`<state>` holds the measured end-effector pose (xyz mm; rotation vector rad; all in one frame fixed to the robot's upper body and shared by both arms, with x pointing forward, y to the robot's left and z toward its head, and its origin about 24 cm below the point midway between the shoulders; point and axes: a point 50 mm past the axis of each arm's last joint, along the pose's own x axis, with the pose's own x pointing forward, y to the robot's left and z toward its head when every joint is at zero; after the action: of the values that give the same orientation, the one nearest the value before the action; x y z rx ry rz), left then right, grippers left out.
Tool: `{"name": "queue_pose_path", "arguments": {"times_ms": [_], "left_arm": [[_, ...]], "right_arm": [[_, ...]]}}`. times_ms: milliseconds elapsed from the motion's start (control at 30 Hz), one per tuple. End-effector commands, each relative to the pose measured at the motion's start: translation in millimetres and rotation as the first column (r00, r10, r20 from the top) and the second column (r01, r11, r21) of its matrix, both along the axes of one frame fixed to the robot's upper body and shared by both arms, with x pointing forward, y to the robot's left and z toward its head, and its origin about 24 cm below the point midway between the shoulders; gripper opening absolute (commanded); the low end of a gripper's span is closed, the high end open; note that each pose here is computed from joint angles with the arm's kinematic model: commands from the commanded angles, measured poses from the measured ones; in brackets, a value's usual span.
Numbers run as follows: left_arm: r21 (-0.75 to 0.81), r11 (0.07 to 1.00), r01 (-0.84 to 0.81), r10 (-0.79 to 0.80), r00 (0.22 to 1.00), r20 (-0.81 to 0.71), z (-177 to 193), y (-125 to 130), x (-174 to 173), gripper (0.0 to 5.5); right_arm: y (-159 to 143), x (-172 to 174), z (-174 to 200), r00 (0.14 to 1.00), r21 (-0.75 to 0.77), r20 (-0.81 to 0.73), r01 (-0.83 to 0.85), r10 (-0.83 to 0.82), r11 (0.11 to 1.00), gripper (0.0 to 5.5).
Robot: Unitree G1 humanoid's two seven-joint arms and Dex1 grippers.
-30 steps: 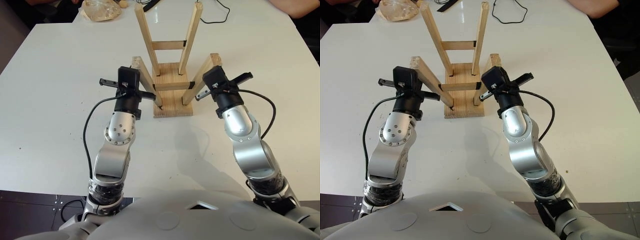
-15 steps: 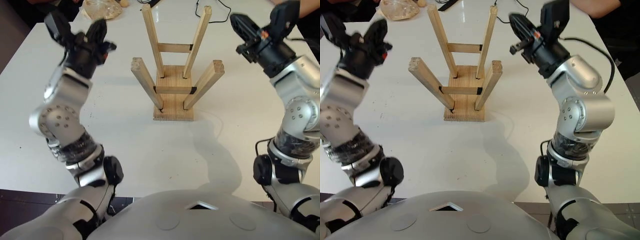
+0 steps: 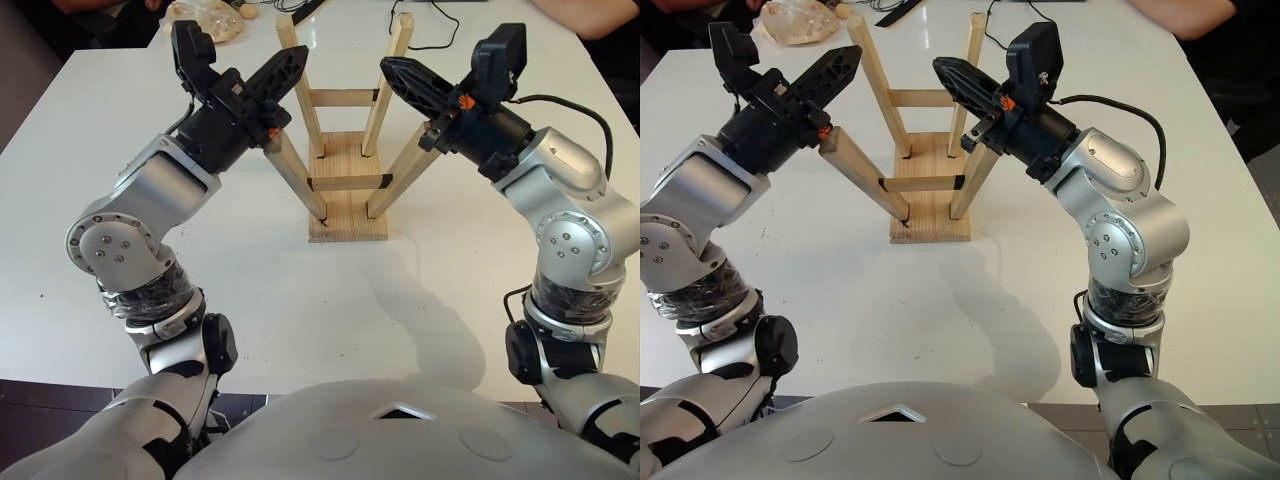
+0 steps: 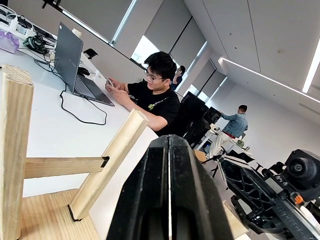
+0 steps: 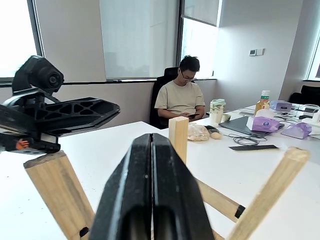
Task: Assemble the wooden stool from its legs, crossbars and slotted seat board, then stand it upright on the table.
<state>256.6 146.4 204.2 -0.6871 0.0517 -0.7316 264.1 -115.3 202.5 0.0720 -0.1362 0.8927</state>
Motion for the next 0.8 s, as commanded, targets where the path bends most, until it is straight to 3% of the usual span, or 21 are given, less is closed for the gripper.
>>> {"name": "queue_pose_path", "arguments": {"times_ms": [33, 133, 200, 267, 333, 400, 433, 500, 567, 700, 800], "left_arm": [[0.05, 0.999, 0.011, -0.003, 0.989, -0.15, -31, -6, 3, 0.04], [-0.077, 0.996, -0.049, 0.048, 0.999, -0.016, -1, 3, 6, 0.04], [-0.206, 0.972, -0.115, 0.135, 0.988, 0.082, 21, 23, 6, 0.04], [-0.263, 0.939, -0.221, 0.244, 0.968, 0.058, 20, 54, 11, 0.04], [-0.206, 0.903, -0.377, 0.369, 0.926, -0.075, -10, 95, 19, 0.04], [0.036, 0.886, -0.461, 0.457, 0.86, -0.23, -66, 129, 18, 0.04], [0.163, 0.883, -0.439, 0.468, 0.836, -0.287, -93, 137, 11, 0.04], [0.322, 0.897, -0.302, 0.41, 0.841, -0.353, -134, 137, -17, 0.04], [0.373, 0.915, -0.153, 0.3, 0.876, -0.377, -151, 122, -41, 0.04], [0.396, 0.916, 0.069, 0.082, 0.932, -0.352, -150, 92, -67, 0.04], [0.436, 0.874, 0.214, -0.045, 0.929, -0.367, -151, 76, -79, 0.04]], "right_arm": [[5, 3, -11, 0.992, 0.074, -0.115, -0.047, 0.056, 0.996, 0.0], [-2, 8, 21, 0.997, 0.244, -0.045, -0.057, 0.07, 0.968, 0.0], [-21, 20, 41, 0.999, 0.386, -0.029, -0.009, 0.021, 0.922, 0.0], [-40, 39, 38, 0.996, 0.418, -0.073, 0.076, -0.051, 0.905, 0.0], [-51, 64, -10, 0.975, 0.207, -0.175, 0.17, -0.135, 0.963, 0.0], [-58, 74, -66, 0.952, -0.043, -0.251, 0.17, -0.176, 0.984, 0.0], [-60, 72, -83, 0.947, -0.086, -0.277, 0.144, -0.163, 0.986, 0.0], [-65, 69, -100, 0.946, -0.107, -0.298, 0.1, -0.128, 0.989, 0.0], [-73, 62, -112, 0.956, -0.176, -0.275, 0.05, -0.098, 0.983, 0.0], [-60, 43, -113, 0.958, -0.12, -0.252, -0.172, 0.138, 0.978, 0.0], [-45, 35, -113, 0.931, -0.096, -0.254, -0.295, 0.263, 0.951, 0.0]]}}
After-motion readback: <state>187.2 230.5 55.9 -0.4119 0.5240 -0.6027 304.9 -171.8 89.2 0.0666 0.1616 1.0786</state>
